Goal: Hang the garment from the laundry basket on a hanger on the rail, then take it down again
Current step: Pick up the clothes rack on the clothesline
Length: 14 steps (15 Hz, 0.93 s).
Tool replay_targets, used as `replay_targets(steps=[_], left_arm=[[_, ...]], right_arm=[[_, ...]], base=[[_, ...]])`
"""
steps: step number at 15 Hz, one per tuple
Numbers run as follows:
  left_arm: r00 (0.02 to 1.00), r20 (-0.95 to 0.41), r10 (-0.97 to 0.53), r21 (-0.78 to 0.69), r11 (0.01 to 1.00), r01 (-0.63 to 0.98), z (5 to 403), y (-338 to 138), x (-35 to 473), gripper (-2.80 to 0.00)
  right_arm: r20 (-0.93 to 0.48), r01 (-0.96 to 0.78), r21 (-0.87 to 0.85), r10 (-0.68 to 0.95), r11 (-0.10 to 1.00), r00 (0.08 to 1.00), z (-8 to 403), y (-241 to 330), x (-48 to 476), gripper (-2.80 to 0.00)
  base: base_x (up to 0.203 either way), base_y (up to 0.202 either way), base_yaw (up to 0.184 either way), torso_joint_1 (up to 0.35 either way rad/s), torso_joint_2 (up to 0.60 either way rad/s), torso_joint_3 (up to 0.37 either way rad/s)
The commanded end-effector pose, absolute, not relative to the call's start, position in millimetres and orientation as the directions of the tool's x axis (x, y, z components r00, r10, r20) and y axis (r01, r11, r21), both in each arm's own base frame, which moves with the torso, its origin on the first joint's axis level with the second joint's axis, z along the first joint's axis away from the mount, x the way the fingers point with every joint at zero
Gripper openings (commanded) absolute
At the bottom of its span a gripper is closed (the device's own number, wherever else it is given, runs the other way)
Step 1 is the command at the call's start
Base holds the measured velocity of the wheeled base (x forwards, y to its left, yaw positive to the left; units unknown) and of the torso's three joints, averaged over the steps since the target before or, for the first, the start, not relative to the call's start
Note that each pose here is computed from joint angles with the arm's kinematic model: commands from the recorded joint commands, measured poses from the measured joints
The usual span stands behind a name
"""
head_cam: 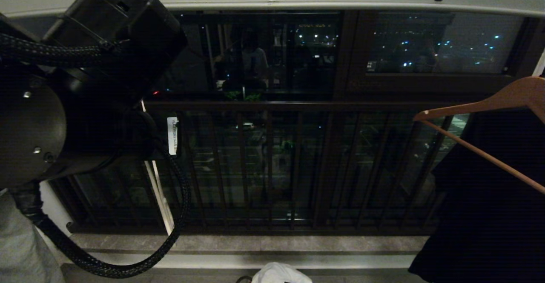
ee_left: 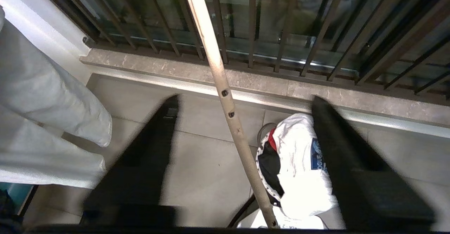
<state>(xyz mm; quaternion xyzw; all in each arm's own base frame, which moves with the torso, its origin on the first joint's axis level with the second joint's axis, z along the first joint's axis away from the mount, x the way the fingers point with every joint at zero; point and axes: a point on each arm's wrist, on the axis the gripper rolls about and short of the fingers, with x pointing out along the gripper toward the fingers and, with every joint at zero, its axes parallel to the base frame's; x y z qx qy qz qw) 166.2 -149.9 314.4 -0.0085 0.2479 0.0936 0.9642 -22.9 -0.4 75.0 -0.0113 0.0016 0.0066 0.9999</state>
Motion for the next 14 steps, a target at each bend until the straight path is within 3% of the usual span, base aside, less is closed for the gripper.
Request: replay_targets(steps=[1,14], left_arm=[[0.855,-0.484,0.187,0.044,0.981,-0.189,311.7,-147.4,164.0,-2.80],[0.860,-0.476,0.184,0.036,0.981,-0.189,311.9,-124.0,142.1,-2.80]], right_arm=[[-0.005,-0.014,-0.023,0.014,1.000,1.000,74.5,-0.5,-22.8,-2.80],[-0.006,-0.014,-0.023,0.014,1.000,1.000,74.6,-0.5,-22.7,-2.80]], base=[[0.000,0.000,0.000,0.000,0.00,0.000],[0.000,0.000,0.000,0.000,0.00,0.000]])
